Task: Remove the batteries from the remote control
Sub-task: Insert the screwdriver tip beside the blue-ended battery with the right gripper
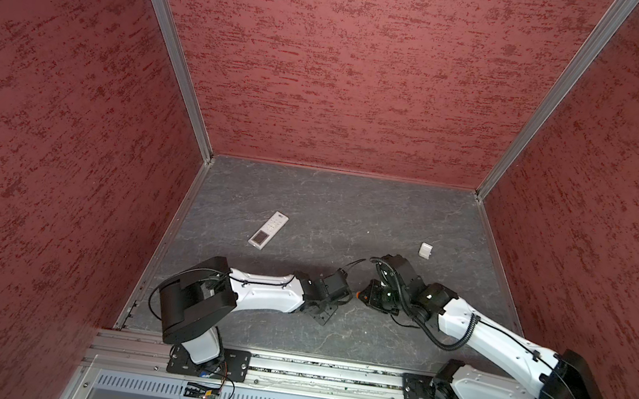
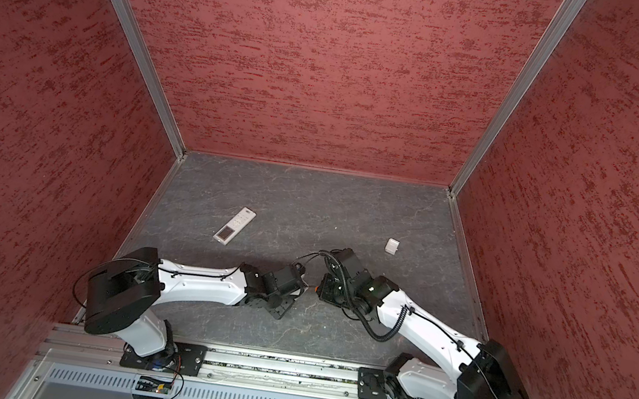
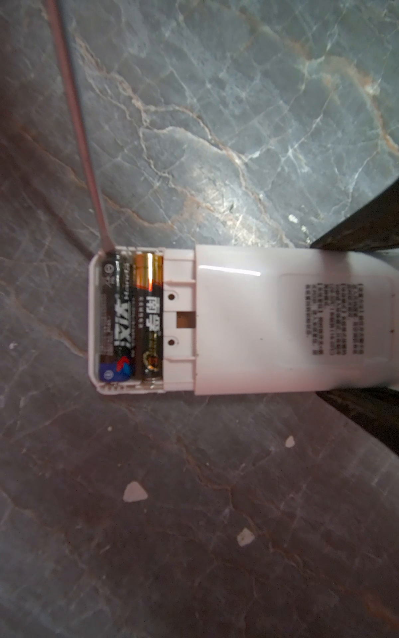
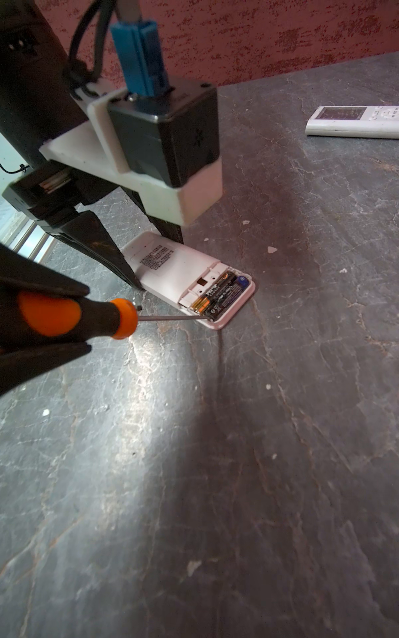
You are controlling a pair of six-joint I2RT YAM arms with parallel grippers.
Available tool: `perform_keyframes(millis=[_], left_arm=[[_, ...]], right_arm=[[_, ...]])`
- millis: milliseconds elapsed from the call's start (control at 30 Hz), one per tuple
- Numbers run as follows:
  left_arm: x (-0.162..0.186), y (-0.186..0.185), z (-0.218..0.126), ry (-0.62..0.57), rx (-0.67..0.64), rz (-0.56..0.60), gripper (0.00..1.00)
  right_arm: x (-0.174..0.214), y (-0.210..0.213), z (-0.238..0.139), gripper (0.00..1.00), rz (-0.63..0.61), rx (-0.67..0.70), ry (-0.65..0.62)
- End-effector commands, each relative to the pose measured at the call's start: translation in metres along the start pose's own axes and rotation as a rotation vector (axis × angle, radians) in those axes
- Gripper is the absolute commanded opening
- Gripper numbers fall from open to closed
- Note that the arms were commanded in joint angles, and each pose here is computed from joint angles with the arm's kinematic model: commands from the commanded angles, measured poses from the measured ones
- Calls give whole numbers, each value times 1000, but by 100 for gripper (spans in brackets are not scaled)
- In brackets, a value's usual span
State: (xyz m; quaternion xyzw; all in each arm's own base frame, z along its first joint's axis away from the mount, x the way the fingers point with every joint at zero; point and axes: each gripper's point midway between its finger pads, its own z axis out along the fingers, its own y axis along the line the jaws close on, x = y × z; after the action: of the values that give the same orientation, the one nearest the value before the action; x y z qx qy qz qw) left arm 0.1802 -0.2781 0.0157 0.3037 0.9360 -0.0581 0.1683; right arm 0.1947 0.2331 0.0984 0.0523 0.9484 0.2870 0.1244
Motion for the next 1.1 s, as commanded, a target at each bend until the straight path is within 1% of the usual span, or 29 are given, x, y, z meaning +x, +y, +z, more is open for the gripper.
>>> perform_keyframes(millis=[0, 233, 433, 1067], left_arm=[[26, -22, 18, 81, 87, 49, 21], [27, -25, 19, 83, 91, 57, 20], [30, -26, 20, 86, 92, 62, 19], [33, -29, 22, 96, 97, 62, 18]], right_arm=[[-1, 14, 6, 0, 10, -75, 3], [-6, 34, -2, 0, 16, -179, -24], [-9, 42, -5, 0, 27, -223, -40], [-13, 52, -16, 0, 11, -243, -55]])
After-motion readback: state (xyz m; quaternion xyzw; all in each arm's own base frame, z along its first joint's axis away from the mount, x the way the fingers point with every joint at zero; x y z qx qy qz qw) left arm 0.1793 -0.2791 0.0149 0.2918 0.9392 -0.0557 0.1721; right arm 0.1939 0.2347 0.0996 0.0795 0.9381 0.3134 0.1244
